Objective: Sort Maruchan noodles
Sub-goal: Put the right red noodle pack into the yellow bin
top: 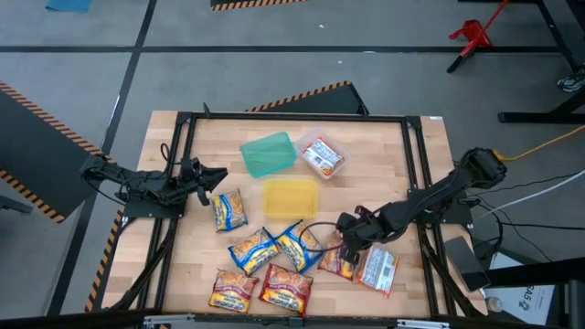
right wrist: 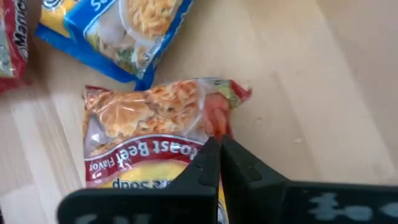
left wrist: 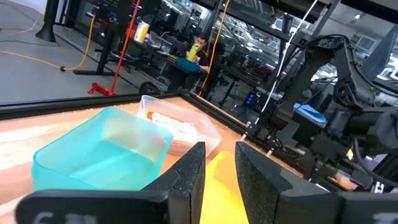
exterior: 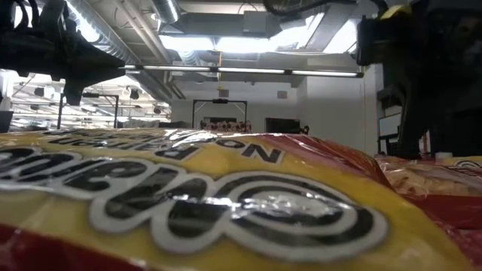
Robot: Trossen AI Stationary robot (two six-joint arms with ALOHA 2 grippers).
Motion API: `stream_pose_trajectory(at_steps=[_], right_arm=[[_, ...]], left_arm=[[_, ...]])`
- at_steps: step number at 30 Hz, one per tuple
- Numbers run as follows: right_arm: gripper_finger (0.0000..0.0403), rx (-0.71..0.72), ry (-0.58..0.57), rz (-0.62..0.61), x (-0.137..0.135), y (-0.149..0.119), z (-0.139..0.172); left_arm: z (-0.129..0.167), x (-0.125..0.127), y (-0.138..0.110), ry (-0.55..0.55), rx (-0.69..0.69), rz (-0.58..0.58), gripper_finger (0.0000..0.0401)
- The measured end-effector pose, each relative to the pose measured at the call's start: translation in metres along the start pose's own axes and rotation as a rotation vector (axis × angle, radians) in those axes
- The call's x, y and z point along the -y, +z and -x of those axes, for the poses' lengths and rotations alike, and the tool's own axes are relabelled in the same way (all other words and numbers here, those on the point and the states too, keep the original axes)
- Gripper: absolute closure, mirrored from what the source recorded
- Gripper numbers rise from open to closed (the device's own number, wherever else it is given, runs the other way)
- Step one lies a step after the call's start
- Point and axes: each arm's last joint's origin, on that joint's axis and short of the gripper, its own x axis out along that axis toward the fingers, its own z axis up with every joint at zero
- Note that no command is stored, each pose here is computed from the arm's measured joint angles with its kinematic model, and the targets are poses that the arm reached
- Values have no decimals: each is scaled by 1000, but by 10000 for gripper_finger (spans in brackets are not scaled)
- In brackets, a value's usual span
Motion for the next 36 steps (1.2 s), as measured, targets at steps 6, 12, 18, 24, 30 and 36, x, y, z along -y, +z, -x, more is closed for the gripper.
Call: stream_pose_trajectory(at_steps=[6,12,18,24,30,36], right_arm=[[403,86,-9,-19,4,5,19],[346,-42,23,2,5,-1,16],[199,-195,58,84,4,-8,3],[105,-267,10,149,4,-14,-20],[102,-304,-6,179,3,-16,-34],[191,-303,3,180,2,-16,-35]], left_arm=[[0,0,0,8,4,-5,319],[0,0,0,14,6,-22,319],[0,0,0,11,4,-25,319],[0,0,0,10,4,-24,319],[0,0,0,14,6,-25,319],[0,0,0,14,6,-24,319]])
